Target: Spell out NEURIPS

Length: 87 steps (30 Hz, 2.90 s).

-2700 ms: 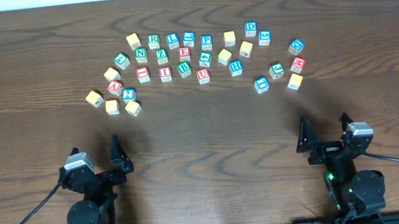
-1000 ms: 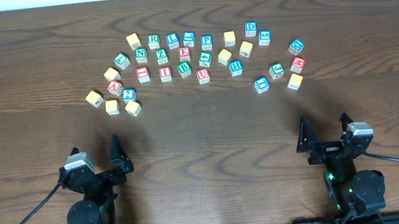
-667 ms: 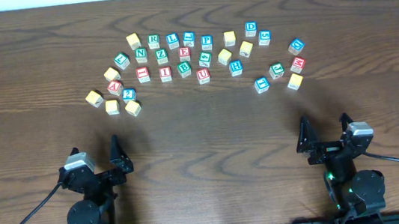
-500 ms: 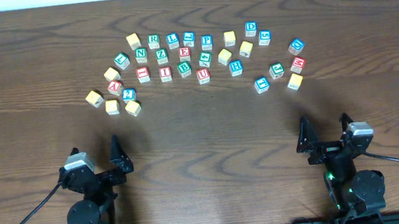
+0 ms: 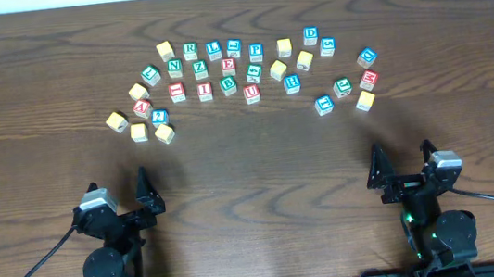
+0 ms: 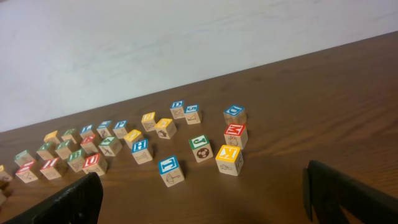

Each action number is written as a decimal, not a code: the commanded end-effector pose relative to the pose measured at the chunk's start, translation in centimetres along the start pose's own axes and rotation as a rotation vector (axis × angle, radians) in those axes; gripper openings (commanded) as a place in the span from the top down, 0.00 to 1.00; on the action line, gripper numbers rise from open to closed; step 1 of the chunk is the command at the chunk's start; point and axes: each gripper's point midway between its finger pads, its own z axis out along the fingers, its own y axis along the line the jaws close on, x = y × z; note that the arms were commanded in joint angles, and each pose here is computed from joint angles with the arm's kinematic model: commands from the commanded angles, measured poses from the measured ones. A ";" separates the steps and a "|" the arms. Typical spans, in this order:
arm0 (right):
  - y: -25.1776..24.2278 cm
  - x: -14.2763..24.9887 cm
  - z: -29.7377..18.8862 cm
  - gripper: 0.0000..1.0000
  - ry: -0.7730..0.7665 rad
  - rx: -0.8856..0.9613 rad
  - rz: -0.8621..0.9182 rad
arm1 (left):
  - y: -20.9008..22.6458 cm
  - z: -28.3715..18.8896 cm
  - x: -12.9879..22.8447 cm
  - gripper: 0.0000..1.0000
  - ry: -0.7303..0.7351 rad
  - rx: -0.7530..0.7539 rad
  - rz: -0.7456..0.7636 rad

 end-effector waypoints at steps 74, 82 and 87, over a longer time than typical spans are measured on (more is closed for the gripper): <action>-0.3 0.0 0.0 0.01 -0.006 0.013 -0.012 | -9.1 9.4 -7.1 0.02 0.845 0.132 0.054; -0.3 0.0 0.0 0.01 -0.006 0.013 -0.012 | -12.3 10.7 -5.4 0.02 0.959 0.174 0.111; -0.3 0.0 0.0 0.01 -0.006 0.013 -0.012 | -12.3 11.1 -4.2 0.02 0.993 0.145 0.149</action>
